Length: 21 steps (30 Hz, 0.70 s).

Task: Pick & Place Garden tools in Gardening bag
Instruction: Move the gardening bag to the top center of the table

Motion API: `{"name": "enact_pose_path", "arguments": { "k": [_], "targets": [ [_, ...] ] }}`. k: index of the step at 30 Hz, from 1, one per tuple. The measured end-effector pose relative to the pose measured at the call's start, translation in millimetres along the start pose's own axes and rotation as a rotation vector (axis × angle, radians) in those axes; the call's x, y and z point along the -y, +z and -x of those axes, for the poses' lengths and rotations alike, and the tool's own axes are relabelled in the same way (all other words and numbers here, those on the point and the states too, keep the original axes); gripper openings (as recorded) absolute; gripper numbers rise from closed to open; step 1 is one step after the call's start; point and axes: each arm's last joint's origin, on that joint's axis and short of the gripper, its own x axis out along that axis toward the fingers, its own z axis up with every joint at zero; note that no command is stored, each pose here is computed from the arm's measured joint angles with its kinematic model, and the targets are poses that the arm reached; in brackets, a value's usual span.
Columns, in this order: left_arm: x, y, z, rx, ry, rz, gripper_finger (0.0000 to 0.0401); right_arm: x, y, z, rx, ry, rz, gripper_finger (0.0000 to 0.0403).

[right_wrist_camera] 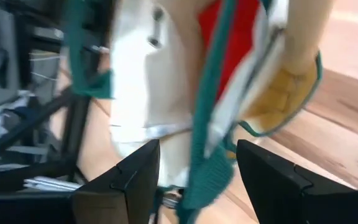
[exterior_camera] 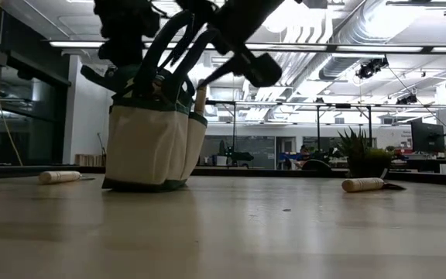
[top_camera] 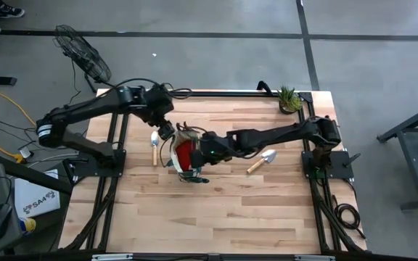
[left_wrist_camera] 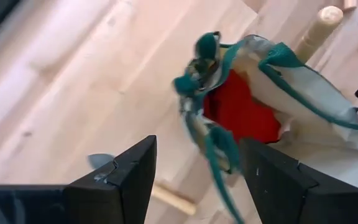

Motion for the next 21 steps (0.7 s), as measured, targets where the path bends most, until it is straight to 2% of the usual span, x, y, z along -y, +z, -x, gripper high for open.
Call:
{"name": "enact_pose_path", "arguments": {
  "k": [7,13,21],
  "targets": [
    [-8,-17,28,0.059,0.084,-0.001,0.0223,5,-4,-3,-0.019,-0.070,-0.054,0.0205],
    [-11,-27,44,0.104,0.101,0.001,0.0223,3,-7,-5,0.025,-0.056,-0.082,0.0205],
    [-13,-32,49,0.107,0.108,-0.006,0.0223,7,-13,-32,-0.019,-0.034,-0.124,0.0205]
  ]
}}
